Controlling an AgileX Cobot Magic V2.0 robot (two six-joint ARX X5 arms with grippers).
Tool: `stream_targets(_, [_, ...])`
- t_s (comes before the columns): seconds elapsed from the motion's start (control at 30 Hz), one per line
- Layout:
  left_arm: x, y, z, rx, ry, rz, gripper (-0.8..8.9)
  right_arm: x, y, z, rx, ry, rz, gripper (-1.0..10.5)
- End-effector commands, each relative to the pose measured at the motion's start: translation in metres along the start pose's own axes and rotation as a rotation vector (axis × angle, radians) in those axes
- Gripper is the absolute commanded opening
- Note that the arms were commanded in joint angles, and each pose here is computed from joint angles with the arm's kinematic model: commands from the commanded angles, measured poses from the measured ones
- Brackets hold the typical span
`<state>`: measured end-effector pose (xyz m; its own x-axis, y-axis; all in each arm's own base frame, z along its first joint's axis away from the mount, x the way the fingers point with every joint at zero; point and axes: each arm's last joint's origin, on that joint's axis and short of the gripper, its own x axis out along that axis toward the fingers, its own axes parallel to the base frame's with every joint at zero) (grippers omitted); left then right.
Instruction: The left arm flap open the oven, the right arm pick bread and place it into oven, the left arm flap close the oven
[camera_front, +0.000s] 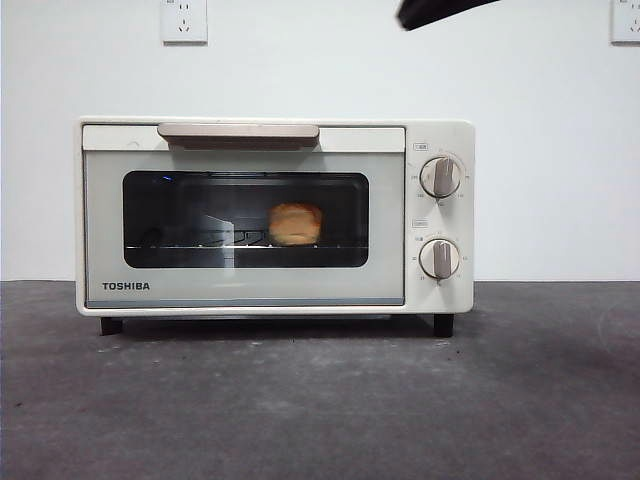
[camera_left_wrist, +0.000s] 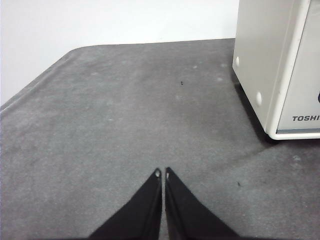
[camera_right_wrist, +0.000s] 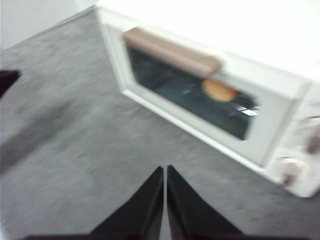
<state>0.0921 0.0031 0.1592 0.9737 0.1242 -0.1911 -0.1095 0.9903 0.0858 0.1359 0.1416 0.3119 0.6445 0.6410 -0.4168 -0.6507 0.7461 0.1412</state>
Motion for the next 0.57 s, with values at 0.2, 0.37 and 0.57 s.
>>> stream_targets(0.2, [0.002, -0.001, -0.007, 0.001, 0.026, 0.001, 0.2, -0.028, -0.04, 0.012, 0.018, -0.135, -0.193, 0.1])
stream_targets(0.37, [0.002, -0.001, -0.007, 0.001, 0.026, 0.001, 0.2, -0.06, -0.06, 0.012, -0.02, -0.24, -0.331, 0.1])
stream_targets(0.57, [0.002, -0.001, -0.007, 0.001, 0.026, 0.001, 0.2, -0.088, -0.073, -0.01, -0.077, -0.431, -0.472, 0.1])
